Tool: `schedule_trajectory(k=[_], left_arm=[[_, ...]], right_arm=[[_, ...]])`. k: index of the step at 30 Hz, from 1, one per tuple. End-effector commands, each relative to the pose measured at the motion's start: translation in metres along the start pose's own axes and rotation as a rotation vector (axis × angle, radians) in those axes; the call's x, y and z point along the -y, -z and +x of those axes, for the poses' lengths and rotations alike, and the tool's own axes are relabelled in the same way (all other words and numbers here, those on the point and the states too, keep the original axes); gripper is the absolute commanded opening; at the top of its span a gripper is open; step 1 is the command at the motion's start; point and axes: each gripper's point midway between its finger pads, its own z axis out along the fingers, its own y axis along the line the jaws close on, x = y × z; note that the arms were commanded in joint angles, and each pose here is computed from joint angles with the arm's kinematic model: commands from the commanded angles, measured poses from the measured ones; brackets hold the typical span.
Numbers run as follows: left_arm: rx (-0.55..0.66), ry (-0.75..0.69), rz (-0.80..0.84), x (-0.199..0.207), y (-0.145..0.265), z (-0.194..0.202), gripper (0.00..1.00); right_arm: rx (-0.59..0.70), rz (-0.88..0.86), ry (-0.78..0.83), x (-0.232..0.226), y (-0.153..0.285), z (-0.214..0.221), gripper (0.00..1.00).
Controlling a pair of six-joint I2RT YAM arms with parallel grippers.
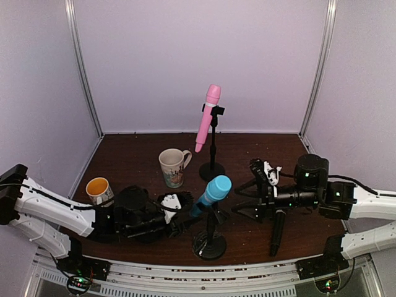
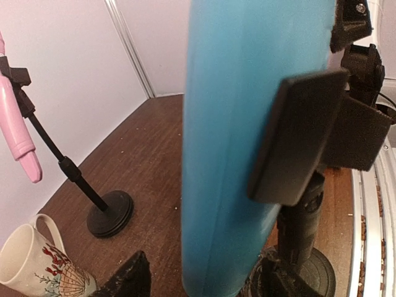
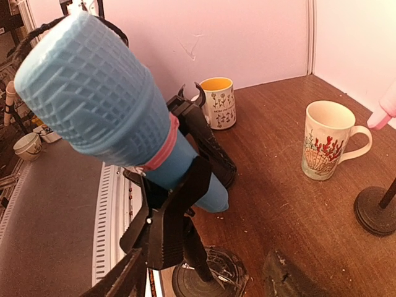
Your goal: Attach the microphones to the stand
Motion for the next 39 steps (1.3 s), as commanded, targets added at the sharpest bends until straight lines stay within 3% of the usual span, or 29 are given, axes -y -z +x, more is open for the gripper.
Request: schedule_trajectory(k=[1, 9, 19, 33, 39], left_arm=[[-0.010, 0.019, -0.030, -0.004, 0.009, -0.001, 0.63], [-0.035, 0.022, -0.047, -0.008, 0.018, -0.001, 0.63], [-0.025, 0.048, -0.049, -0.020, 0.043, -0.032, 0.62], [-0.197, 0.060, 0.032, -0.008, 0.060, -0.044, 0.54], [-0.277, 0.126, -0.080, -0.033, 0.074, -0.050, 0.54]], right_arm=[[0.006, 0.013, -0.027, -0.001, 0.003, 0.005, 0.65], [-0.001, 0.054, -0.037, 0.001, 0.007, 0.011, 0.66], [-0.005, 0.222, -0.080, 0.026, 0.021, 0.014, 0.65], [-0.040, 0.247, -0.090, 0.017, 0.034, 0.037, 0.65], [-0.053, 0.382, -0.119, 0.036, 0.044, 0.036, 0.65]])
